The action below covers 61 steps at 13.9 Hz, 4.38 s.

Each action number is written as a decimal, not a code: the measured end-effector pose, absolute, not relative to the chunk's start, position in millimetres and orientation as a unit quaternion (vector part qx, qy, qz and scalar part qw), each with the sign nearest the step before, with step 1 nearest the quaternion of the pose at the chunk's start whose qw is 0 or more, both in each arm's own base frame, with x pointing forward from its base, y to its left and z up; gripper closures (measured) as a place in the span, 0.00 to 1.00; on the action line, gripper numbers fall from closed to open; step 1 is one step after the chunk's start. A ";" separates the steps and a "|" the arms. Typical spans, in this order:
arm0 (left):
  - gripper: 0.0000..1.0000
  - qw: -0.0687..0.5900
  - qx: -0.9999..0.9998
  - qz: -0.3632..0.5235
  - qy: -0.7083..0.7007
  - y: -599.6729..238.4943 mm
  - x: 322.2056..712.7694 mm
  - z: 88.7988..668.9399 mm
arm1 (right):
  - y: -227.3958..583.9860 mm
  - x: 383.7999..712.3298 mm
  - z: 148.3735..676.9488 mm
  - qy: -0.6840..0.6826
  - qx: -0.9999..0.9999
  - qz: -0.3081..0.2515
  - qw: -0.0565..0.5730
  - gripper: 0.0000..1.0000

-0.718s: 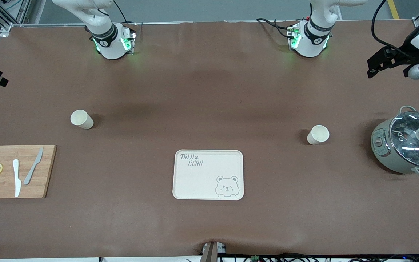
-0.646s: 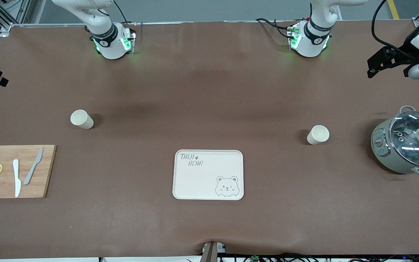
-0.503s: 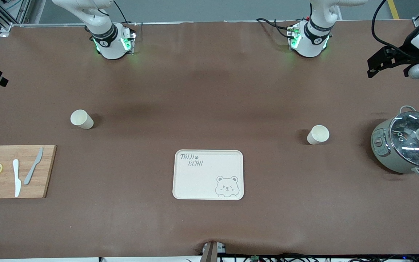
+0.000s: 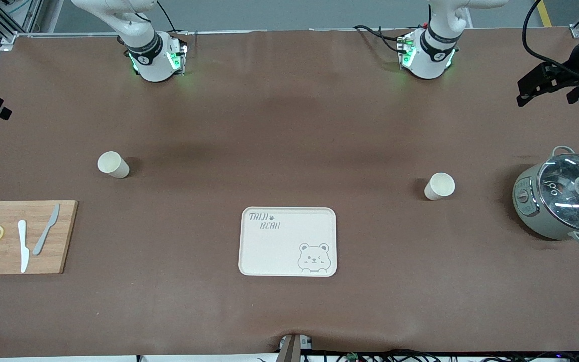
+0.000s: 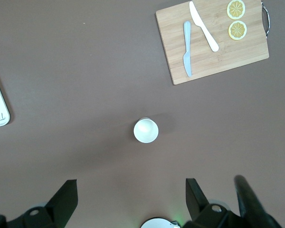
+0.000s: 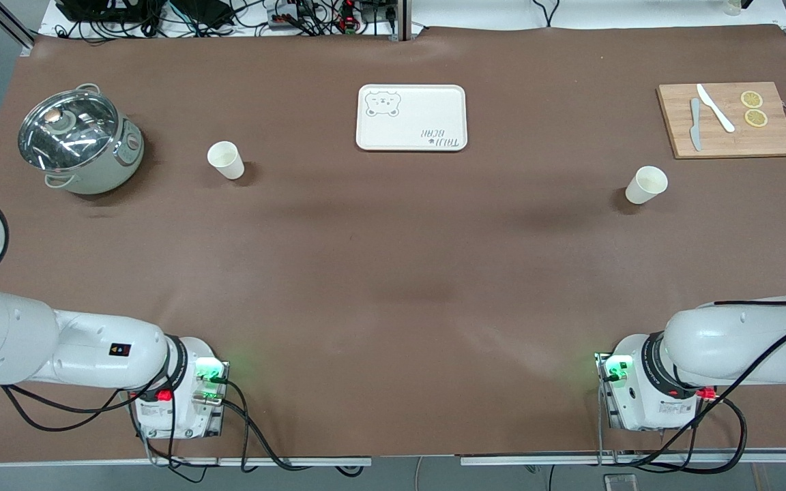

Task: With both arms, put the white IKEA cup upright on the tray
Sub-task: 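Move both grippers out toward the two white paper cups, then lower both grippers around the paper cups and close on them, then carry the cups with both grippers onto the bear tray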

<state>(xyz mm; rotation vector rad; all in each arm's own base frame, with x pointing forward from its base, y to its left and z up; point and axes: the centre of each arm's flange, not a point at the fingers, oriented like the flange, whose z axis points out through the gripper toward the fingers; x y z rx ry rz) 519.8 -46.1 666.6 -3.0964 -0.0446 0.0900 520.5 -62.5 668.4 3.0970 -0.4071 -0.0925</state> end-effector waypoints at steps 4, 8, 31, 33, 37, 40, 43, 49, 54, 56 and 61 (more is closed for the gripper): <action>0.00 0.028 -0.998 0.048 -0.035 -29.0 569.2 591.7 | -62.8 526.7 662.7 -0.130 0.991 -0.028 0.009 0.00; 0.00 0.025 -0.999 0.023 -0.041 -17.0 593.8 485.9 | -63.7 541.6 644.6 -0.130 0.991 -0.034 0.010 0.00; 0.23 0.019 -0.998 0.042 -0.033 -14.7 538.8 253.7 | -124.3 482.5 344.0 -0.137 0.983 -0.121 0.008 0.00; 0.26 0.017 -0.998 0.046 -0.034 -16.4 538.6 241.9 | -147.1 468.3 324.6 -0.134 0.986 -0.101 0.003 0.00; 0.59 0.013 -0.998 0.052 -0.028 -25.1 537.4 226.0 | -147.9 452.2 295.2 -0.133 0.989 -0.071 0.005 0.00; 0.90 0.012 -0.998 0.048 -0.024 -31.4 538.9 226.8 | -144.6 445.5 283.6 -0.134 0.989 -0.062 0.004 0.00; 0.96 0.009 -0.999 0.035 -0.017 -36.8 548.5 237.4 | -142.0 444.7 280.5 -0.144 0.988 -0.064 -0.006 0.00; 0.96 -0.006 -1.000 0.006 0.024 -108.9 581.8 291.3 | -138.3 444.1 256.9 -0.159 0.984 -0.075 -0.022 0.13; 0.96 -0.018 -0.999 0.007 -0.039 -185.9 596.9 314.4 | -136.9 441.8 235.7 -0.171 0.981 -0.087 -0.032 0.46; 0.96 -0.043 -0.996 0.010 -0.073 -218.2 603.4 315.0 | -135.8 441.8 235.3 -0.171 0.981 -0.088 -0.033 0.70; 0.96 -0.071 -0.987 0.015 -0.146 -287.9 613.7 307.6 | -122.5 443.9 240.2 -0.161 0.981 -0.097 -0.038 0.97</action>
